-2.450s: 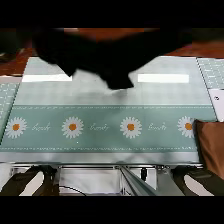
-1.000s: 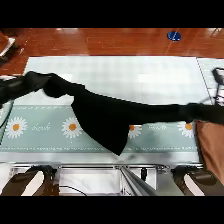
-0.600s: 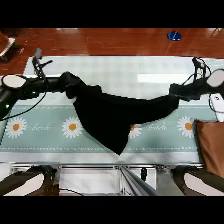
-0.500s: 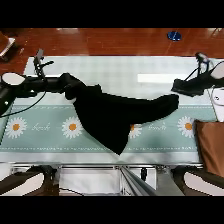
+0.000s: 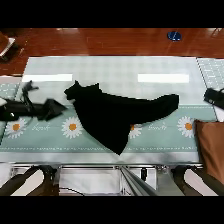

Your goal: Fold the shirts.

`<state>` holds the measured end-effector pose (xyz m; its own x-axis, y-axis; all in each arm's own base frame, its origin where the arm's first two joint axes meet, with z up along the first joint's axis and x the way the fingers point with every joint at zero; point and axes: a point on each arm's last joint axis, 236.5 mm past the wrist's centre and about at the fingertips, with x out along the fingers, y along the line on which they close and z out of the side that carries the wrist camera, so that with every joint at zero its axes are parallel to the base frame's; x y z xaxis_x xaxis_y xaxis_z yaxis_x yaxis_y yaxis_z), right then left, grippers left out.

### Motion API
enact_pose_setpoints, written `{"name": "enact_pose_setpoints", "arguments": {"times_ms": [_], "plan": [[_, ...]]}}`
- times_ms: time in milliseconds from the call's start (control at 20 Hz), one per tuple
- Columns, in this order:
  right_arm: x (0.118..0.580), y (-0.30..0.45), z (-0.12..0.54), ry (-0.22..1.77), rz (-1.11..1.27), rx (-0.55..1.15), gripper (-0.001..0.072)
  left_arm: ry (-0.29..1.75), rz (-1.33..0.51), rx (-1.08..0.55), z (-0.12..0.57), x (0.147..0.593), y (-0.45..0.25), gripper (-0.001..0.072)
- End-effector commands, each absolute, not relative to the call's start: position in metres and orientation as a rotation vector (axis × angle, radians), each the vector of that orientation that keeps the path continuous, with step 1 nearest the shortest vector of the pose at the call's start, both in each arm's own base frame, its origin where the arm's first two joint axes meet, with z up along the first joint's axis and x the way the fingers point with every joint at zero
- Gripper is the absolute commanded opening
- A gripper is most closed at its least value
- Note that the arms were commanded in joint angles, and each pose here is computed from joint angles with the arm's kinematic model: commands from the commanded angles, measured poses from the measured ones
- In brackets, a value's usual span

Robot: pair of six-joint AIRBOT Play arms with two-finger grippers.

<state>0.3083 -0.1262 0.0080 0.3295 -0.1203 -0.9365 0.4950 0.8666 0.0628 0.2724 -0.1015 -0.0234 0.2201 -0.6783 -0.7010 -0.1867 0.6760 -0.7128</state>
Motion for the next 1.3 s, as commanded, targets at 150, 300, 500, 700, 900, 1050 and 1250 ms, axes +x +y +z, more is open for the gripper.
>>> {"name": "enact_pose_setpoints", "arguments": {"times_ms": [150,300,500,700,900,1050,1250], "plan": [[0.268,-0.078,-0.051,1.252,-0.308,0.505,0.0406,1.423,-0.412,-0.893,-0.072,0.218,-0.167,0.0509],[0.28,-0.064,-0.046,1.215,-0.261,0.575,0.0406,1.415,-0.36,-0.842,-0.091,0.223,-0.186,0.0509],[0.283,-0.062,-0.044,1.201,-0.243,0.576,0.0406,1.397,-0.292,-0.886,-0.108,0.234,-0.204,0.0508],[0.284,-0.062,-0.054,1.224,-0.247,0.588,0.0406,1.401,-0.298,-0.873,-0.112,0.25,-0.215,0.0393],[0.298,-0.047,-0.07,1.248,-0.179,0.66,0.0406,1.336,-0.426,-0.811,-0.085,0.278,-0.23,0.0017],[0.324,-0.047,-0.075,1.242,-0.135,0.69,0.0406,1.286,-0.479,-0.807,-0.06,0.297,-0.239,0.0017],[0.35,-0.053,-0.078,1.309,-0.071,0.676,0.0406,1.239,-0.508,-0.803,-0.042,0.313,-0.244,0.0017]]}}
